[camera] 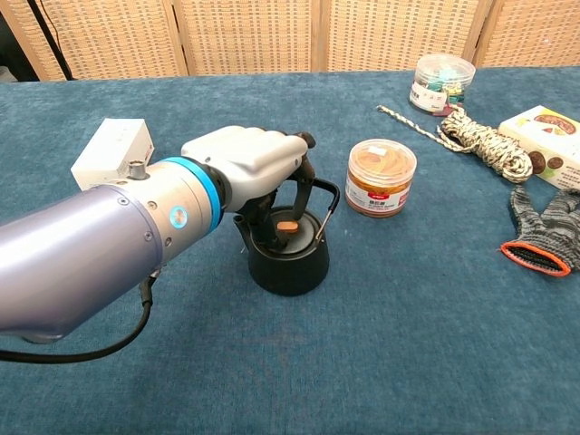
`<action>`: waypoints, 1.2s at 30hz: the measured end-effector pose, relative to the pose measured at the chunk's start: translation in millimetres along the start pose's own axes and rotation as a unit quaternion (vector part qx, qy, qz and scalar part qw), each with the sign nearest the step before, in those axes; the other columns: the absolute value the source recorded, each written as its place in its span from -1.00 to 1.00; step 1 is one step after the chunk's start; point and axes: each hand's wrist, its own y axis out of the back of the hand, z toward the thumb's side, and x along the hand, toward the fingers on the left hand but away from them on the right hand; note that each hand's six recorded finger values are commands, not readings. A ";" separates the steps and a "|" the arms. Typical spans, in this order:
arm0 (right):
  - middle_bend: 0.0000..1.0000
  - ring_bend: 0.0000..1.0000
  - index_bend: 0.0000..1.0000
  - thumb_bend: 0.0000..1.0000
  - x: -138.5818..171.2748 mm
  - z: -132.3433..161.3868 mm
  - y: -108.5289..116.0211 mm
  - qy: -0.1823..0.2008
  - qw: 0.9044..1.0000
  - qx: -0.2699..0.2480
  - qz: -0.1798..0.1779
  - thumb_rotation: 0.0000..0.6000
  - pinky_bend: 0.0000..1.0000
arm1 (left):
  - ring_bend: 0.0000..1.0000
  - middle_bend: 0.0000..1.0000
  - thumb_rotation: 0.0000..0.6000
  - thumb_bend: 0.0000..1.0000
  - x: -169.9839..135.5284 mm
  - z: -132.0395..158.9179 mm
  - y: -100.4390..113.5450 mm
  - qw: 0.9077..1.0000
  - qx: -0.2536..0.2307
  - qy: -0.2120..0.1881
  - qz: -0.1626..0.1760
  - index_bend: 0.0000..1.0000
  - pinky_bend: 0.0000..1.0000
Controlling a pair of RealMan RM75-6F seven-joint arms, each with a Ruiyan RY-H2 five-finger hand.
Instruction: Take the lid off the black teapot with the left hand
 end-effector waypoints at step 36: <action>-1.00 -1.00 -1.00 -1.00 -0.4 -2.1 -3.5 -0.005 1.000 0.008 0.004 1.00 -1.00 | -1.00 -1.00 1.00 -0.34 2.8 -7.2 15.7 1.000 -0.003 0.026 0.002 0.34 -1.00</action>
